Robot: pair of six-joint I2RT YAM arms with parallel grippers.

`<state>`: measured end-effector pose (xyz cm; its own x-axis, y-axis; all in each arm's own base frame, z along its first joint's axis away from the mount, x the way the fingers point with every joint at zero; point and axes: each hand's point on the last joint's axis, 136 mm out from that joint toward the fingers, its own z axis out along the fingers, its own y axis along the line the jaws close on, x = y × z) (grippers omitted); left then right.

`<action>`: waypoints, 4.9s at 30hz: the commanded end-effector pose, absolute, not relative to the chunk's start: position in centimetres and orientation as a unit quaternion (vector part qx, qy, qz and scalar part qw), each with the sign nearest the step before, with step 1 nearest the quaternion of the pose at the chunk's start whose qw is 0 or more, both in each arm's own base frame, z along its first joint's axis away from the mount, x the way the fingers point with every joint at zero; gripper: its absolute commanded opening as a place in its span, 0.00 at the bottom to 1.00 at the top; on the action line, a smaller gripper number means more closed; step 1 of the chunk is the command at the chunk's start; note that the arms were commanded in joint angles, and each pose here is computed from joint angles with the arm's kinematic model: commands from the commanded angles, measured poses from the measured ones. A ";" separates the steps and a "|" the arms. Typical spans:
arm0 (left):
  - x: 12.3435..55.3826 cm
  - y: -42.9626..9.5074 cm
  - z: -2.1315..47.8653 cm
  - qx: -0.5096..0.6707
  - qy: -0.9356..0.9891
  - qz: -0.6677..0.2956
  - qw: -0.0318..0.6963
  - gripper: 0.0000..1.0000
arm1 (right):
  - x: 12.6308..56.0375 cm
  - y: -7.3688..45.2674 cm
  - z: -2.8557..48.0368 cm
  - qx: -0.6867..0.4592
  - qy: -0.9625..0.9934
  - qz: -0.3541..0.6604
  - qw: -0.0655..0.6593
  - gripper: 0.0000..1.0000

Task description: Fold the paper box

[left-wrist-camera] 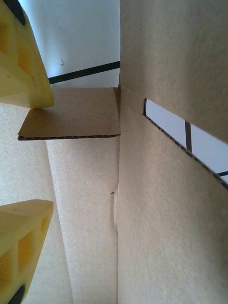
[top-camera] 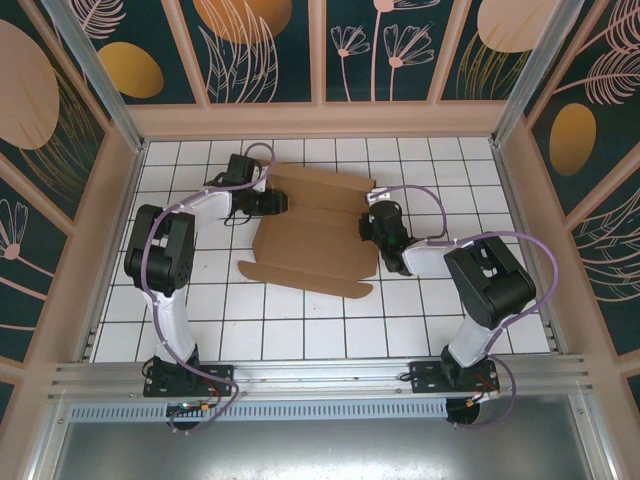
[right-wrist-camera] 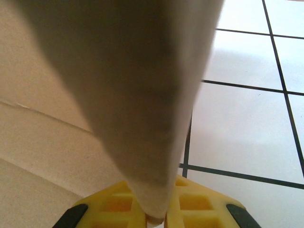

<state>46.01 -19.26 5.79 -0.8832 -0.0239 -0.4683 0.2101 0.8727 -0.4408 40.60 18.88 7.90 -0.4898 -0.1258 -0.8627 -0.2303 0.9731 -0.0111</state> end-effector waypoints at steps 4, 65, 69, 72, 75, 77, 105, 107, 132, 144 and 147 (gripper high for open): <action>46.4 -19.4 6.9 0.089 0.938 -0.231 0.244 0.52 | 39.3 20.1 5.4 -0.155 0.875 0.046 0.456 0.12; 41.6 -16.0 7.4 -0.137 0.883 -0.270 0.360 0.58 | 39.2 20.2 6.6 -0.145 0.872 0.064 0.463 0.12; 41.4 -17.1 8.2 -0.126 0.868 -0.312 0.365 0.57 | 39.3 20.3 6.6 -0.146 0.872 0.065 0.462 0.12; 41.2 -18.1 8.2 -0.121 0.858 -0.346 0.361 0.57 | 39.3 20.4 6.5 -0.146 0.873 0.067 0.460 0.12; 40.8 -18.9 6.7 -0.123 0.858 -0.368 0.338 0.56 | 39.3 20.5 6.4 -0.145 0.874 0.070 0.458 0.12; 40.4 -19.3 6.1 -0.127 0.855 -0.380 0.330 0.56 | 39.3 20.5 6.3 -0.145 0.875 0.071 0.456 0.12; 37.9 -15.2 10.4 -0.137 0.872 -0.300 0.362 0.58 | 41.0 18.1 7.4 -0.109 0.879 0.036 0.462 0.07; 37.3 -14.5 11.4 -0.136 0.874 -0.289 0.366 0.58 | 41.4 17.9 7.6 -0.107 0.879 0.033 0.464 0.07; 40.4 -8.4 16.8 0.048 0.857 -0.098 0.504 0.73 | 41.8 18.3 7.9 -0.122 0.873 0.056 0.469 0.06; 40.2 -8.1 14.8 0.112 0.834 -0.110 0.529 0.70 | 41.7 18.0 8.2 -0.116 0.871 0.071 0.471 0.07; 40.3 -8.4 13.9 0.117 0.836 -0.118 0.523 0.68 | 41.7 17.9 8.2 -0.115 0.872 0.072 0.470 0.07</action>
<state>39.79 -7.65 13.65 -0.4757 0.0452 -0.8785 0.2567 0.9623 -0.0894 41.80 18.11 8.17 -0.5280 -0.1314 -0.8390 -0.2578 0.9661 0.0110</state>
